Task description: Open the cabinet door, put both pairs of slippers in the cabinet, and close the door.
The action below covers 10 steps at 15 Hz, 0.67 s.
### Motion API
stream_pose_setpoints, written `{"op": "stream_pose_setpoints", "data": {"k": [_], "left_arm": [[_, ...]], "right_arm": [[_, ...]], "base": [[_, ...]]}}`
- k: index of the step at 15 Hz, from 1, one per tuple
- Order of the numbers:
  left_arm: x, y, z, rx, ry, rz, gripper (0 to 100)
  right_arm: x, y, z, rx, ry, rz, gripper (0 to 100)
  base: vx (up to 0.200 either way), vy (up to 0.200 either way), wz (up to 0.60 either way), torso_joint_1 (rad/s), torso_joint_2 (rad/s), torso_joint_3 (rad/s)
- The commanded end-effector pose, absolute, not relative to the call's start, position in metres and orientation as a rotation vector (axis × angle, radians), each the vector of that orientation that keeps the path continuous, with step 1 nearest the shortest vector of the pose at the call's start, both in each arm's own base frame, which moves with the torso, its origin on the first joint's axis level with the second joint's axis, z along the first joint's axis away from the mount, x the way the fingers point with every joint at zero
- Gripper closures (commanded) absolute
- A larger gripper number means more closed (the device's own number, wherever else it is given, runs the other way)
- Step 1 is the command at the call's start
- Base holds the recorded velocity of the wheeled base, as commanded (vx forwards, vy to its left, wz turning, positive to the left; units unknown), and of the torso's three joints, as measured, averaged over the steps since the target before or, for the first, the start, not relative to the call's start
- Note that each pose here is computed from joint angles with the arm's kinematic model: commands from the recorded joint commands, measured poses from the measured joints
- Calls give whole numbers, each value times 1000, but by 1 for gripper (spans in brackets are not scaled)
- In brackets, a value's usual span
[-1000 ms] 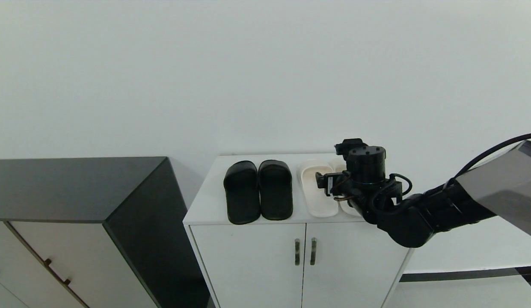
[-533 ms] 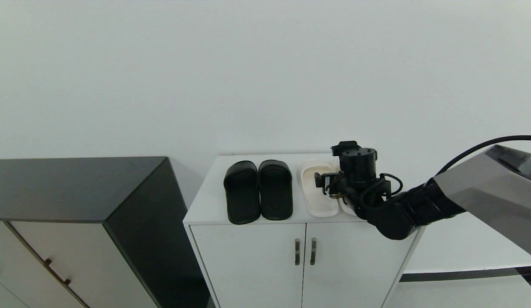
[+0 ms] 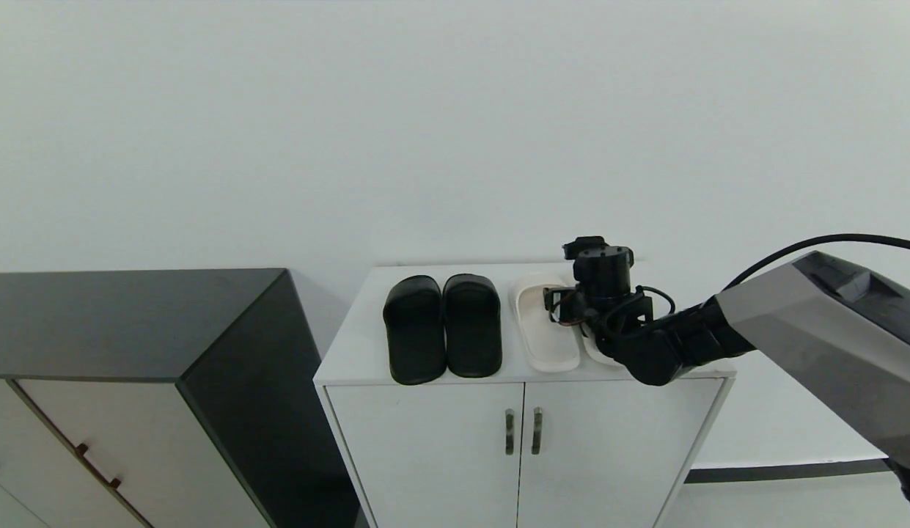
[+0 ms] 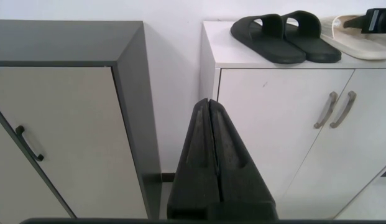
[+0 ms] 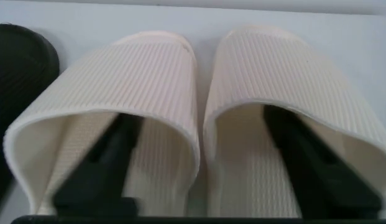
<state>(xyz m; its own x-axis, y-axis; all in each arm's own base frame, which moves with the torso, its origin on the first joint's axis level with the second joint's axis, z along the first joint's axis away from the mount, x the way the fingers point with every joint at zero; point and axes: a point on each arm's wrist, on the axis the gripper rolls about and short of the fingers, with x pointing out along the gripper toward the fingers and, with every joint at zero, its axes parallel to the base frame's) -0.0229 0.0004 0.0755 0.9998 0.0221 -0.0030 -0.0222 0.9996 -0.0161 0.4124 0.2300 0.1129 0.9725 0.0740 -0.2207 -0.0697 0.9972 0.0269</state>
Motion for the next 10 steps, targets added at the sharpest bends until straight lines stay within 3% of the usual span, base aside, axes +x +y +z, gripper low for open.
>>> {"op": "stream_pose_setpoints", "data": {"k": [1, 4, 10], "left_arm": [[-23, 0, 75, -17, 3, 23, 100], [-23, 0, 75, -18, 4, 23, 100], [-23, 0, 75, -17, 4, 23, 100]], "right_arm": [[419, 231, 107, 20, 222, 66, 100], [418, 231, 110, 22, 215, 67, 100], [376, 221, 165, 4, 156, 94, 100]], "base": [[0, 0, 0, 0, 0, 0], [0, 0, 0, 0, 0, 0], [0, 0, 0, 0, 0, 0]]}}
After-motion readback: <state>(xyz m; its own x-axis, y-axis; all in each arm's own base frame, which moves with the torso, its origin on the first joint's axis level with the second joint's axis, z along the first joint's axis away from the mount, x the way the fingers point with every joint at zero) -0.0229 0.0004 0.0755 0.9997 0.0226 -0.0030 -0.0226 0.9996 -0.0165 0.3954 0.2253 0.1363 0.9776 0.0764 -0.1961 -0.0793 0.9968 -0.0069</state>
